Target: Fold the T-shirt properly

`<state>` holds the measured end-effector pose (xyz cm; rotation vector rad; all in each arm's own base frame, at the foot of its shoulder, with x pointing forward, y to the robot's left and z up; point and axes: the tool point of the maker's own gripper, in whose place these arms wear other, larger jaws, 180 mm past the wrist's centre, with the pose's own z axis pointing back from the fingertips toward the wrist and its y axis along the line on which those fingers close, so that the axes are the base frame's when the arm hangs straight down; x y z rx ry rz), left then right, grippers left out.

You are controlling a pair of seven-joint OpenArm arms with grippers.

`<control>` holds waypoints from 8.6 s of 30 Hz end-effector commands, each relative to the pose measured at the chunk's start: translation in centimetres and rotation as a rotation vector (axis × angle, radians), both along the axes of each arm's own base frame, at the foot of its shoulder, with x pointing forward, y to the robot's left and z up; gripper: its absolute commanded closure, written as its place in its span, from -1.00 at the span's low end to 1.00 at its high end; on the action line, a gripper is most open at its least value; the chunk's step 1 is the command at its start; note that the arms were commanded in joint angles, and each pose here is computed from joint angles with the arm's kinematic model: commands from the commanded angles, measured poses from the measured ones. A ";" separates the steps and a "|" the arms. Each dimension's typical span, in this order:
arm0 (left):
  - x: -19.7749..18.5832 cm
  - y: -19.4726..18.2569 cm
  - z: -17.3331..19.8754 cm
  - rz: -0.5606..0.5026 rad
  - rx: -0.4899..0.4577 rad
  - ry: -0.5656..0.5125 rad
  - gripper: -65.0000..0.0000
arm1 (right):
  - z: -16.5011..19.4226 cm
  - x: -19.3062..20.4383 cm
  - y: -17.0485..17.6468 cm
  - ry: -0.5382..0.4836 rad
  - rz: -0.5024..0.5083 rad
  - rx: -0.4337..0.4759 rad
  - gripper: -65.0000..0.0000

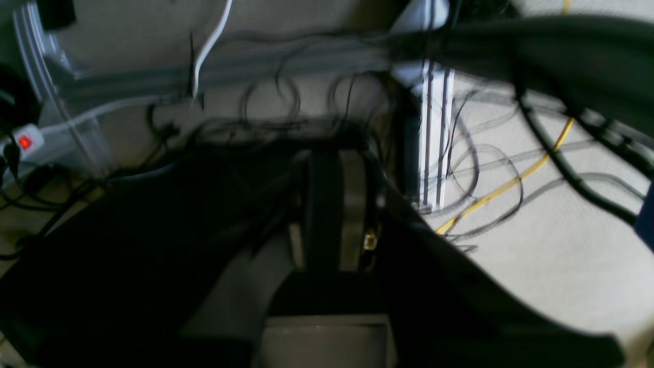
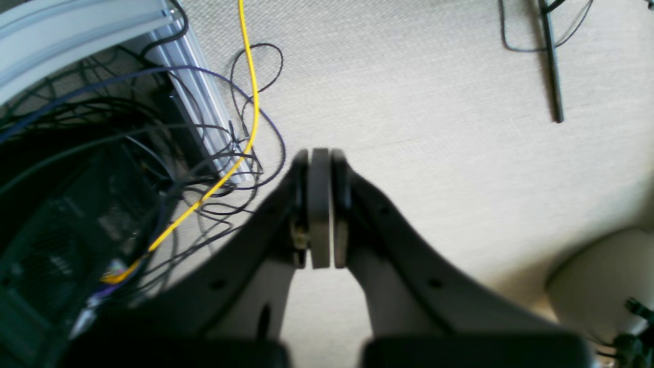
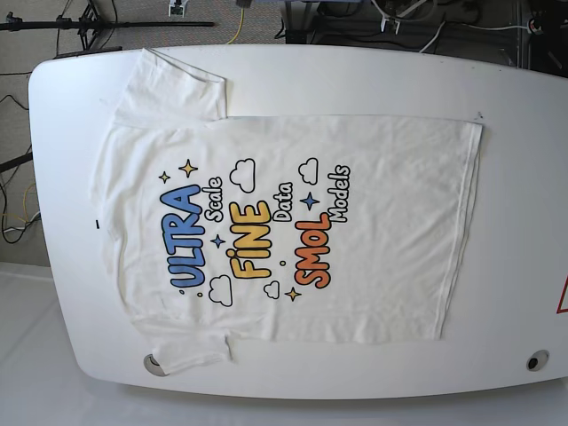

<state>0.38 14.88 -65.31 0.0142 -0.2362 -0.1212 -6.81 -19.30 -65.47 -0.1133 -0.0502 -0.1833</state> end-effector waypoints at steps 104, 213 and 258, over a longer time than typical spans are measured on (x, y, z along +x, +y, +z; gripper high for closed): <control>5.2 5.7 25.2 -0.107 -0.004 -0.537 0.69 | 23.5 5.5 -0.1 -0.608 0.183 0.007 0.96; 17.3 8.1 34.1 -0.143 -0.024 -0.804 0.32 | 29.0 22.6 -10.0 -0.853 -0.068 0.090 0.12; 17.4 8.5 34.0 -0.130 -0.012 -0.807 0.29 | 24.0 24.8 -9.6 -0.649 -0.101 0.334 0.09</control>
